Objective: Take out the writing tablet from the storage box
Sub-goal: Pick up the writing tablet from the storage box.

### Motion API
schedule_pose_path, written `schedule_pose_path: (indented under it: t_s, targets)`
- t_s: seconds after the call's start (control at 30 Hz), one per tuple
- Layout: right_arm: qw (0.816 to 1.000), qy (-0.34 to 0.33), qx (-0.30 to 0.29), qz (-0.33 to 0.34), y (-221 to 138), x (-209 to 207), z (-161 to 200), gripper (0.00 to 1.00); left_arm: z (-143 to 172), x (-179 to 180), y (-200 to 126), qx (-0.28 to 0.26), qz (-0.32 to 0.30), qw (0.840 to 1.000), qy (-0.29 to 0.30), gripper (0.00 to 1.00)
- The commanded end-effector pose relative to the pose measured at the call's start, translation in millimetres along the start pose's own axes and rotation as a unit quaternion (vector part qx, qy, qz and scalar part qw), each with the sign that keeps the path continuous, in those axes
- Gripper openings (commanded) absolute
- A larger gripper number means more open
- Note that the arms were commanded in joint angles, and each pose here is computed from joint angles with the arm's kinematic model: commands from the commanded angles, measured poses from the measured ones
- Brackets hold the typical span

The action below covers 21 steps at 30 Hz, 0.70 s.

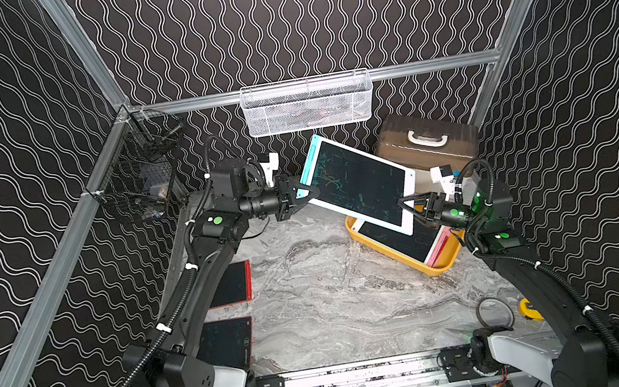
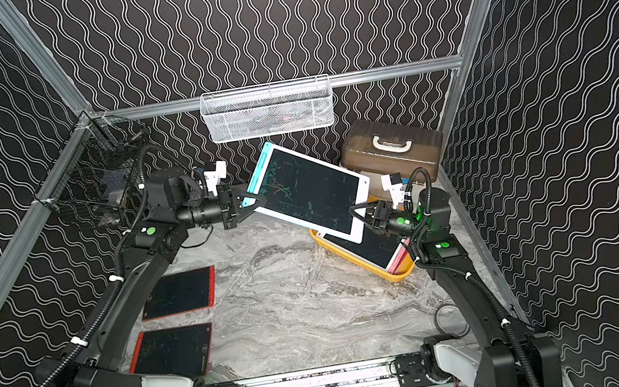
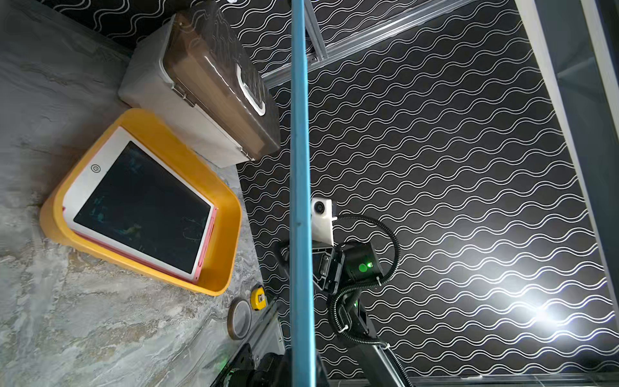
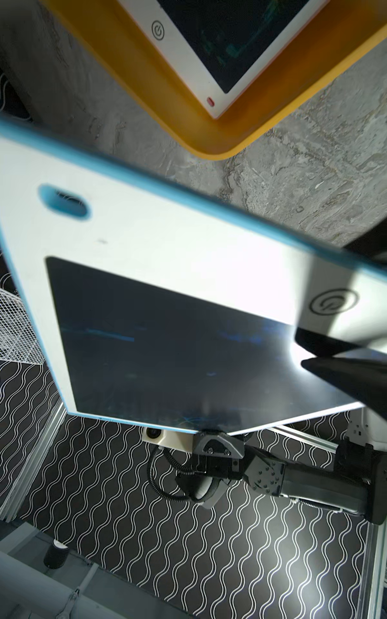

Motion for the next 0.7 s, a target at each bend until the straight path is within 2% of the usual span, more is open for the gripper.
schedule_pose_path:
  t_s: [0.0,0.33,0.67]
  targets:
    - [0.998,-0.034,-0.009,-0.046,-2.8,29.5,-8.3,0.35,1.0,-20.1,-4.9,0.006,0.039,0.999,0.030,0.00]
    - [0.993,-0.033,-0.027,-0.110,-10.6,59.4,-14.9,0.33,1.6,-19.7,-7.5,0.030,0.075,0.995,0.054,0.00]
    - [0.992,-0.026,-0.041,-0.114,-17.0,60.4,-17.9,0.24,-15.2,-1.7,-12.7,0.027,0.088,0.995,0.045,0.00]
Point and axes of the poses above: each gripper's point midway between its finger pads, its own y axis out along the fingers, its own x axis along the line the jaws close on, z = x × y, the point moved 3 cm from there along -y, back along the fingers, and after that the axes turned 2 degrees about -y, right-handed, at the moved point
